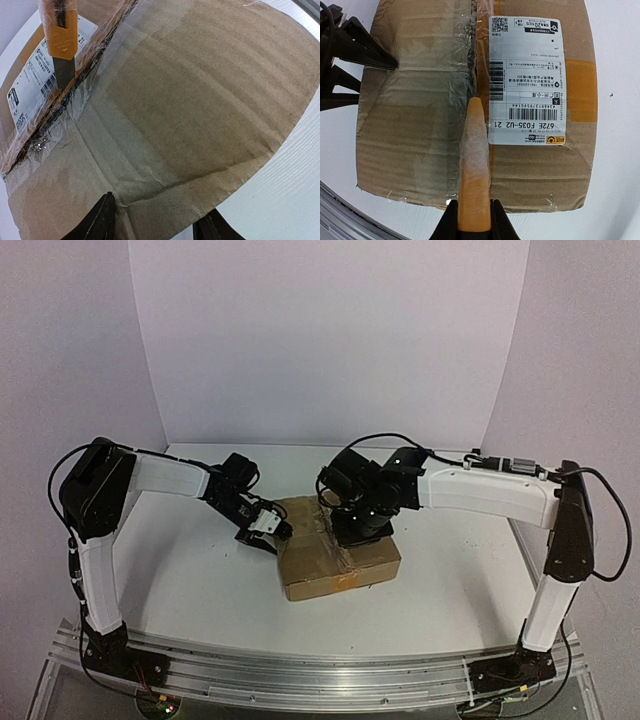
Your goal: Unpack the express box
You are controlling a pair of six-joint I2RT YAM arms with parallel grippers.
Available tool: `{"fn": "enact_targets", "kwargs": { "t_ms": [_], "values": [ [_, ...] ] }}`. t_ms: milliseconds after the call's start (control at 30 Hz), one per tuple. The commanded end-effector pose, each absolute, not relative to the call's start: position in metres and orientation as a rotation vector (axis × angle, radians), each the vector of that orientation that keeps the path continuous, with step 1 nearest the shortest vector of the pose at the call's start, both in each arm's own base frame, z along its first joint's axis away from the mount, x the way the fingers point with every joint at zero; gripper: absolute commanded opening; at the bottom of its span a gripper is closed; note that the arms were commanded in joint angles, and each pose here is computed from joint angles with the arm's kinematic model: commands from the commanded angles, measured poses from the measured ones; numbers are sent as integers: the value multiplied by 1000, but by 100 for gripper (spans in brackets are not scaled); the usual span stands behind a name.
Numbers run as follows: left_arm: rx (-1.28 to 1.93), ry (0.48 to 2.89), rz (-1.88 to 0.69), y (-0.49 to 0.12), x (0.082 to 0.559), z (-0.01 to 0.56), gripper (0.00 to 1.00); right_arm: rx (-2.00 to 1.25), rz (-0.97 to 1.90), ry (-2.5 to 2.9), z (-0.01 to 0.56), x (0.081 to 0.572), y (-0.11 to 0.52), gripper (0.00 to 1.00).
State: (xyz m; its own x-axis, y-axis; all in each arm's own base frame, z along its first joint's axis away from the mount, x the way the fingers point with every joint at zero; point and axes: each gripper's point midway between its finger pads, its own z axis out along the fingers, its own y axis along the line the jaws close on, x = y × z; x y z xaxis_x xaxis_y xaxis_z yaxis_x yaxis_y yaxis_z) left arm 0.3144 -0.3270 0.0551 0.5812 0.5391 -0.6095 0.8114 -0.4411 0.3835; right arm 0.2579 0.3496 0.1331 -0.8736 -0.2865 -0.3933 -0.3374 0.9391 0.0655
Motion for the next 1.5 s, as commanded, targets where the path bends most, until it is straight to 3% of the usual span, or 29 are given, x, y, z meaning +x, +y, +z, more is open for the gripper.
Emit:
{"fn": "enact_targets", "kwargs": {
  "t_ms": [0,200,467,933,1467],
  "values": [
    [2056,1433,-304,-289,366,30,46,-644,321,3227,118,124,327,0],
    [2053,1439,-299,-288,367,29,45,-656,368,3243,126,112,329,0],
    [2052,1436,-279,-288,370,28,44,-661,251,3297,119,96,310,0],
    [2047,1445,-252,-282,381,25,41,-703,92,3352,158,69,288,0],
    [2001,1501,-218,-277,389,23,33,-851,117,3253,144,42,291,0]
  ]
}}
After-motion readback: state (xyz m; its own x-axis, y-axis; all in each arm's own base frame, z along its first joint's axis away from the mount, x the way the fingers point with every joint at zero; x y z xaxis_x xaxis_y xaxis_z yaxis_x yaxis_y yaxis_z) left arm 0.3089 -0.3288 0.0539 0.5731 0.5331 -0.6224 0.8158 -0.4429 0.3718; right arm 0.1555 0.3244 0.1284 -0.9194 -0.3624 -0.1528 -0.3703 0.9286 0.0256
